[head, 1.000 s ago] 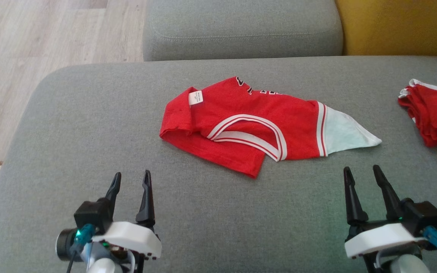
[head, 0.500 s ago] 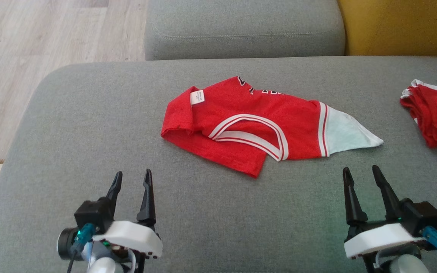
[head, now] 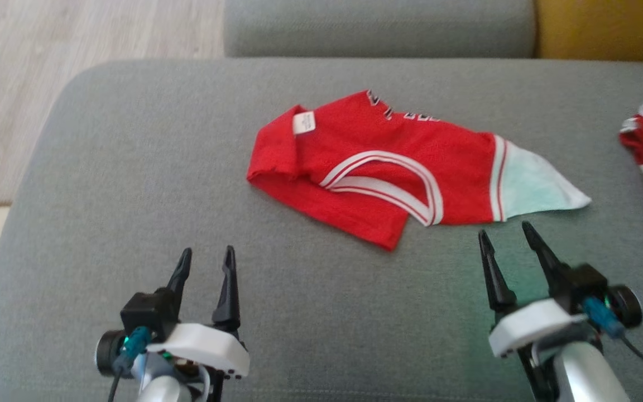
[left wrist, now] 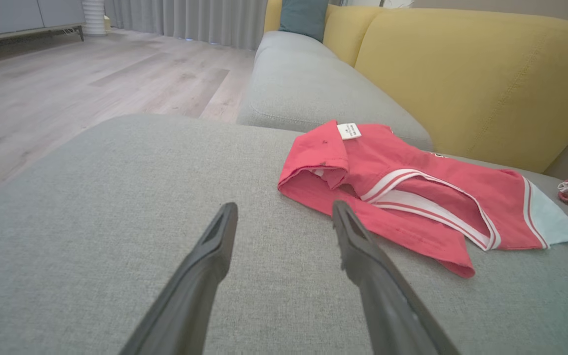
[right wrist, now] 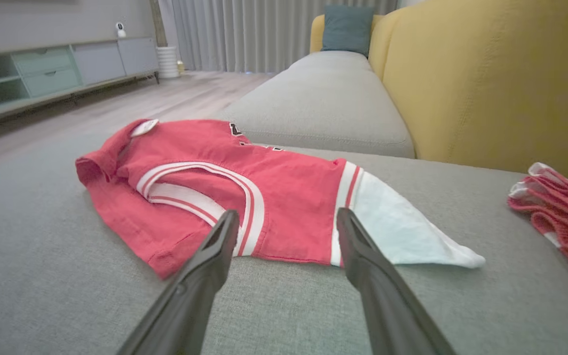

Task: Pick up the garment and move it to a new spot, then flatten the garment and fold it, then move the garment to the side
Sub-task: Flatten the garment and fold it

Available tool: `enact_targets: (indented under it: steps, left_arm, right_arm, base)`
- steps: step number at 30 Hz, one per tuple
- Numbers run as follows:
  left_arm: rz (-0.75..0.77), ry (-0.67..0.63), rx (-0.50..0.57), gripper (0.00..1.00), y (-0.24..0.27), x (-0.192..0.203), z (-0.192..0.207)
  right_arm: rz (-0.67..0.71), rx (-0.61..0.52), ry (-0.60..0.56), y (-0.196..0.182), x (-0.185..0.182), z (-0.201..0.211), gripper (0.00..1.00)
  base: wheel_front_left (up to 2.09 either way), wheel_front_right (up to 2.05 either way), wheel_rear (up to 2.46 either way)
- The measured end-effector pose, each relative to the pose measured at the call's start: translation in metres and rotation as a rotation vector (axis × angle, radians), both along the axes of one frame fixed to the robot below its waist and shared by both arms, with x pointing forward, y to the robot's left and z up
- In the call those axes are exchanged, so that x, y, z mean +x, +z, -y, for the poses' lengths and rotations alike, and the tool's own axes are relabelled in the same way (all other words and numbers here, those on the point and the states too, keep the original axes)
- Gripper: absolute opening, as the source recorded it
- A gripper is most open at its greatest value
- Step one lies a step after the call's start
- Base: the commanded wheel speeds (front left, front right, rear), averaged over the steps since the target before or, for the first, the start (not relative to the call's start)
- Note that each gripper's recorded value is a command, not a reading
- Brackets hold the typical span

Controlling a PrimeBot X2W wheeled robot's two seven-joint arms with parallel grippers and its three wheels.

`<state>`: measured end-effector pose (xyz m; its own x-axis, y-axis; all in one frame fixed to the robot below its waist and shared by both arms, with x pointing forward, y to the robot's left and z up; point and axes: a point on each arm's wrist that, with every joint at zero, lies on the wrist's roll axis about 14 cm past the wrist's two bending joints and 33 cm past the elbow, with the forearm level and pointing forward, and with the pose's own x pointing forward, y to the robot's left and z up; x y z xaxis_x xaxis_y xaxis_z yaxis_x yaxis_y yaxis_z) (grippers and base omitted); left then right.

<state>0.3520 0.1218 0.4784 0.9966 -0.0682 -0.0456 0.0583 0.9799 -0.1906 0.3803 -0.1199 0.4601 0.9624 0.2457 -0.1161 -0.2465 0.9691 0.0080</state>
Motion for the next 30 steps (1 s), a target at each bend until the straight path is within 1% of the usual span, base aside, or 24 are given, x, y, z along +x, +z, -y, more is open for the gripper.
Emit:
enact_targets:
  steps: [7,14,18,19,20,21,22,26,28,30]
  left_arm:
    - [-0.030,0.044,-0.007,1.00,-0.009,0.009,-0.011]
    - [-0.062,0.123,-0.006,1.00,-0.019,0.007,-0.034]
    - [-0.077,0.160,-0.001,1.00,-0.023,0.002,-0.044]
    - [-0.077,0.166,-0.004,1.00,-0.023,0.002,-0.046]
    - [-0.076,0.172,-0.007,1.00,-0.023,0.001,-0.047]
    - [-0.074,0.177,-0.007,1.00,-0.022,0.001,-0.049]
    - [-0.071,0.179,-0.003,1.00,-0.021,0.001,-0.050]
    - [-0.061,0.179,0.002,1.00,-0.018,0.000,-0.050]
    - [-0.057,0.175,0.002,1.00,-0.017,0.000,-0.049]
    - [-0.054,0.163,-0.002,1.00,-0.017,0.001,-0.046]
  right_arm:
    - [-0.117,-0.133,0.106,-0.041,0.037,-0.028,1.00]
    - [-0.250,-0.226,0.178,-0.090,0.055,-0.042,1.00]
    - [-0.257,-0.266,0.191,-0.098,0.068,-0.043,0.99]
    - [-0.253,-0.271,0.193,-0.097,0.071,-0.044,0.56]
    - [-0.248,-0.274,0.193,-0.096,0.074,-0.045,0.37]
    - [-0.240,-0.275,0.193,-0.094,0.076,-0.045,0.07]
    - [-0.233,-0.275,0.189,-0.093,0.077,-0.044,0.00]
    - [-0.198,-0.269,0.160,-0.084,0.082,-0.037,0.00]
    - [-0.148,-0.260,0.150,-0.069,0.089,-0.037,0.00]
    - [-0.076,-0.243,0.137,-0.046,0.105,-0.039,0.00]
  base:
    - [0.00,0.00,0.00]
    - [0.00,0.00,0.00]
    - [0.00,0.00,0.00]
    - [0.00,0.00,0.00]
    - [0.00,0.00,0.00]
    - [0.00,0.00,0.00]
    - [0.00,0.00,0.00]
    - [0.00,0.00,0.00]
    - [0.00,0.00,0.00]
    - [0.00,0.00,0.00]
